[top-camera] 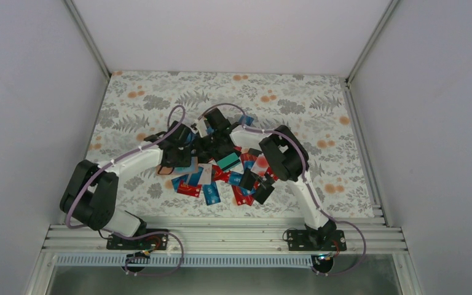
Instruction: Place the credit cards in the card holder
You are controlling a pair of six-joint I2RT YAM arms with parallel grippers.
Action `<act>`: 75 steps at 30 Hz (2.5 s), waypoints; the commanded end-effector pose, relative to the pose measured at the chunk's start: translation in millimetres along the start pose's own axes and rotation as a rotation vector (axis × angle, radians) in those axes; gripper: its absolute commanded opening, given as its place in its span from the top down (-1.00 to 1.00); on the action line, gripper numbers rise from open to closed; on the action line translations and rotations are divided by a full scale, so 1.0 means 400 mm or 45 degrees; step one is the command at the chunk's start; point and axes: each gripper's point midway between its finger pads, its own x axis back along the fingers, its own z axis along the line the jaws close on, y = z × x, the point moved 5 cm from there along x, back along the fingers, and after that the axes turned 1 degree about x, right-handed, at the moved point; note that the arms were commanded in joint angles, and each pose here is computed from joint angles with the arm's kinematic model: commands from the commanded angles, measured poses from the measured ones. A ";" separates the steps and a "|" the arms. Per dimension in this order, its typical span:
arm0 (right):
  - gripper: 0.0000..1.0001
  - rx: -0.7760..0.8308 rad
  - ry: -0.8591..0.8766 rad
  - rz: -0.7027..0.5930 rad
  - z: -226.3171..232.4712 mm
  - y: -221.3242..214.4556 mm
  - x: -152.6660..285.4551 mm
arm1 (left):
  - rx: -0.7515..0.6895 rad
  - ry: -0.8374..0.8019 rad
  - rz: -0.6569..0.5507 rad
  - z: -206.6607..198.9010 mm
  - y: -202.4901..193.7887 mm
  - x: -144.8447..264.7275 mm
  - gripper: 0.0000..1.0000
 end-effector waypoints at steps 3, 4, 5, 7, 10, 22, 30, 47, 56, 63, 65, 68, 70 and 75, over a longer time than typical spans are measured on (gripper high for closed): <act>0.91 -0.060 -0.179 0.007 -0.015 0.008 -0.023 | 0.002 -0.067 -0.109 -0.010 0.050 0.090 -0.15; 0.91 -0.069 -0.196 0.009 -0.012 0.007 -0.027 | 0.006 -0.069 -0.116 -0.007 0.054 0.101 -0.18; 0.91 -0.071 -0.208 0.006 -0.004 0.010 -0.031 | 0.004 -0.071 -0.123 -0.005 0.056 0.111 -0.22; 0.88 -0.093 -0.232 0.002 0.005 0.010 -0.039 | 0.008 -0.076 -0.138 0.005 0.060 0.133 -0.27; 0.64 -0.121 -0.232 0.005 0.021 0.006 -0.055 | 0.018 -0.097 -0.159 0.026 0.064 0.161 -0.30; 0.26 -0.127 -0.180 0.007 0.145 0.020 -0.154 | 0.020 -0.191 -0.263 0.090 0.073 0.254 -0.31; 0.08 -0.140 -0.096 0.054 0.161 0.041 -0.254 | 0.014 -0.212 -0.320 0.114 0.055 0.311 -0.31; -0.22 0.165 0.082 0.012 0.326 0.085 -0.147 | 0.071 -0.263 -0.345 0.116 0.031 0.366 -0.32; -0.22 0.250 -0.037 -0.094 0.316 0.078 0.006 | 0.001 -0.461 -0.295 0.065 0.020 0.359 -0.26; -0.25 0.200 -0.227 -0.251 0.220 -0.024 0.201 | -0.076 -0.627 -0.206 -0.017 -0.003 0.303 -0.20; -0.26 0.120 -0.275 -0.267 0.155 -0.083 0.249 | -0.109 -0.645 -0.168 -0.054 -0.006 0.271 -0.18; -0.29 0.049 -0.332 -0.318 0.099 -0.146 0.325 | -0.172 -0.681 -0.104 -0.121 -0.015 0.230 -0.14; -0.31 0.009 -0.379 -0.371 0.072 -0.185 0.383 | -0.197 -0.699 -0.067 -0.161 -0.021 0.203 -0.13; -0.25 -0.142 -0.448 -0.454 -0.029 -0.270 0.474 | -0.209 -0.732 0.054 -0.234 -0.064 0.128 -0.14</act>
